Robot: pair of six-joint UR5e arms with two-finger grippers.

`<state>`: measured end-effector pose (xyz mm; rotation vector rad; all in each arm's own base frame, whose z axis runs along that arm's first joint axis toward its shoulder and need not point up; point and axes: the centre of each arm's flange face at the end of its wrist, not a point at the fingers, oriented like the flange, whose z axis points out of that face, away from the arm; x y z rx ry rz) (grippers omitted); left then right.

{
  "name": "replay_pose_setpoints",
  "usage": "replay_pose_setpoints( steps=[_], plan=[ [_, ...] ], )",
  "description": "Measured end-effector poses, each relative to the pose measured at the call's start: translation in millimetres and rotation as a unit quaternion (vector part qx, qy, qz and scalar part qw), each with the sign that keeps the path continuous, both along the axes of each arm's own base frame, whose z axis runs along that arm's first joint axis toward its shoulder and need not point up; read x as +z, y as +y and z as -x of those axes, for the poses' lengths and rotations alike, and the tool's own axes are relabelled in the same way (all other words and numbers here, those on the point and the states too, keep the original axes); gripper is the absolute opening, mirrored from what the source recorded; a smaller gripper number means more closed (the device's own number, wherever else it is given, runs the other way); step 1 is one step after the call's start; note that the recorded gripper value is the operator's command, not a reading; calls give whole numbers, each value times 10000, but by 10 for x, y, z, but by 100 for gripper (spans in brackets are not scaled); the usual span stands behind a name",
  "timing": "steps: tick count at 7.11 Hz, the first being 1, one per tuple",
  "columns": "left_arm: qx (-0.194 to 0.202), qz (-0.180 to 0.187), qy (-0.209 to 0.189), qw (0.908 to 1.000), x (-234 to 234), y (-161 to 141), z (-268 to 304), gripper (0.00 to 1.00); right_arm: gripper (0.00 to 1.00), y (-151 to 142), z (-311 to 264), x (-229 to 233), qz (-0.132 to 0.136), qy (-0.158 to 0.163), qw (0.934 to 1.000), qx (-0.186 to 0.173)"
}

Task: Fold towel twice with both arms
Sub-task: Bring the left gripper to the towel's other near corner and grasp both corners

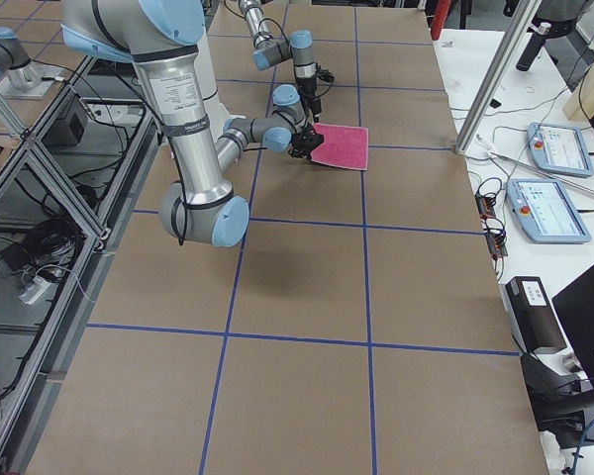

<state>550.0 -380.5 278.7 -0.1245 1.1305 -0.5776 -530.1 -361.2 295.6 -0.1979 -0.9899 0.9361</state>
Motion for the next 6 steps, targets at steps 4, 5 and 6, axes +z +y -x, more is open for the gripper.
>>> replay_pose_setpoints(
  steps=[4,5,6],
  plan=[
    [-141,-60,-33,9999,5,-26,-8,63,0,-4,-52,-7,-5,-16,10000,10],
    [-155,-61,-44,9999,12,-31,-11,63,0,-4,-54,-6,-6,-16,10000,9],
    [-163,-60,-52,9998,19,-34,-15,63,0,-4,-54,-6,-6,-17,10000,8]
  ],
)
